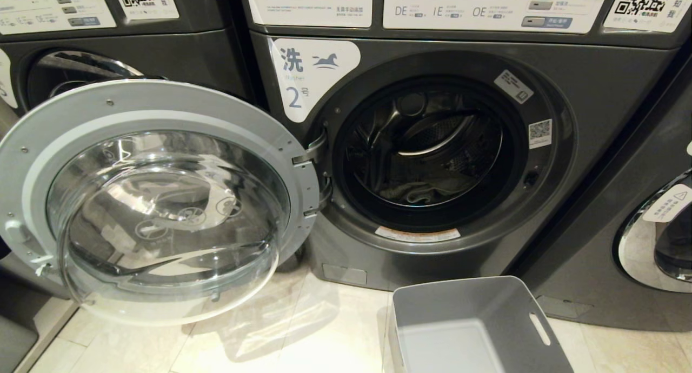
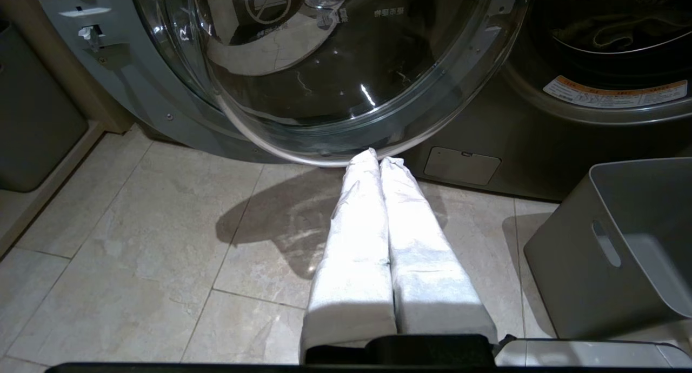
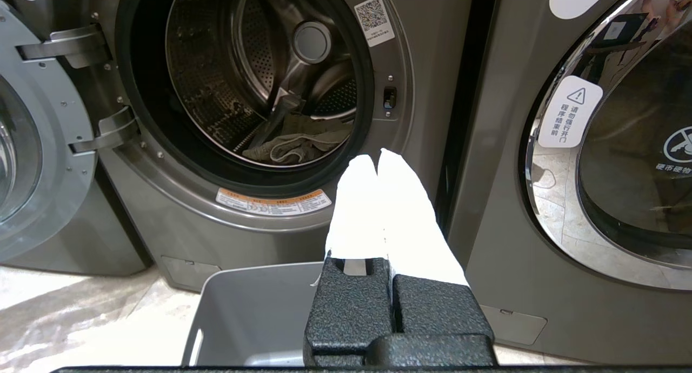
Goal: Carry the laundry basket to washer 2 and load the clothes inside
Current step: Close the washing machine door with the left hand
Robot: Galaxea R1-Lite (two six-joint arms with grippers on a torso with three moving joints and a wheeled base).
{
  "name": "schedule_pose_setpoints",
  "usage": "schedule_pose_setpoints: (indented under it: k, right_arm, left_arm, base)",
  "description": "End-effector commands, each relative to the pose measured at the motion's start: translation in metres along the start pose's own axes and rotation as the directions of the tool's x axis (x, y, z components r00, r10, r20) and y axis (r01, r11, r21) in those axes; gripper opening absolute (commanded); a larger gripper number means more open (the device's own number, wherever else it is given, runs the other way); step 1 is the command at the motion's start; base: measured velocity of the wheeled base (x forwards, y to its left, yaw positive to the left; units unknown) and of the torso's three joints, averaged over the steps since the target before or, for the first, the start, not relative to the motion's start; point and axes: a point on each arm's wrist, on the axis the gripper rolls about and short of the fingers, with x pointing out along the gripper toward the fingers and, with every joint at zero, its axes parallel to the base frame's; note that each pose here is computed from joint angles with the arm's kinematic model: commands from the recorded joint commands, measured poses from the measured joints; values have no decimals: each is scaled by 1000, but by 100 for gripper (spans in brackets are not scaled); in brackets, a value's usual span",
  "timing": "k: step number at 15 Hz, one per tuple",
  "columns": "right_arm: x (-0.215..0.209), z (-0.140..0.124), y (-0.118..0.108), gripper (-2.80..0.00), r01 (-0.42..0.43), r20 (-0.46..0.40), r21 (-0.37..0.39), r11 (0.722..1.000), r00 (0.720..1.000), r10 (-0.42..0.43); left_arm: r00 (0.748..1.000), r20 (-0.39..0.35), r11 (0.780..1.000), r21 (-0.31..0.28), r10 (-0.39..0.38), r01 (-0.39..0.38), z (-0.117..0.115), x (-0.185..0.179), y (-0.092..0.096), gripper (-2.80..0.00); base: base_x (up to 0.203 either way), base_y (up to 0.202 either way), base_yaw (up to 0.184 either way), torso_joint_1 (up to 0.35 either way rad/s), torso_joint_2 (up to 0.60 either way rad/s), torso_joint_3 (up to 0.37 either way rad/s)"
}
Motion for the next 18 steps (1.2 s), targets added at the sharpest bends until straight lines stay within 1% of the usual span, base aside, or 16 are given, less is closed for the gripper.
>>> schedule_pose_setpoints:
  k: [1,7,10,11,12,13,16,17,18]
  right_arm:
    - [1,-11,0,-280,-1,-39,0,1000,999,1]
    - [1,-11,0,-280,1,-39,0,1000,999,-1]
    - [1,-11,0,-280,-1,-39,0,1000,999,1]
    - [1,-11,0,-280,2,-39,0,1000,999,-2]
    - [1,-11,0,-280,-1,-39,0,1000,999,1]
    - [1,-11,0,-280,1,-39,0,1000,999,-1]
    - [1,-11,0,-280,0,-39,0,1000,999,0]
    - [1,-11,0,-280,1,-39,0,1000,999,-1]
    - [1,-11,0,-280,1,-39,0,1000,999,-1]
  left_arm:
    - [1000,-1,1000,0,1,-1,0,0,0,-280]
    - [1000,-1,1000,0,1,-1,0,0,0,-280]
    - [1000,-3,1000,22,0,0,0,0,0,-280]
    - [1000,-6,999,47,-1,2,0,0,0,-280]
    - [1000,14,996,87,-2,1,2,0,0,-280]
    - [999,53,994,108,-5,-1,11,-2,0,-280]
    - [983,183,993,115,-20,-2,55,-19,-1,-280]
    - [978,210,993,116,-22,-3,73,-27,-2,-280]
    - [977,211,993,116,-21,-4,91,-30,-2,-280]
  base:
    - [0,0,0,0,0,0]
    - [0,0,0,0,0,0]
    - [0,0,0,0,0,0]
    - [0,0,0,0,0,0]
    - [0,0,0,0,0,0]
    - [0,0,0,0,0,0]
    - [0,0,0,0,0,0]
    - [0,0,0,0,0,0]
    - [0,0,0,0,0,0]
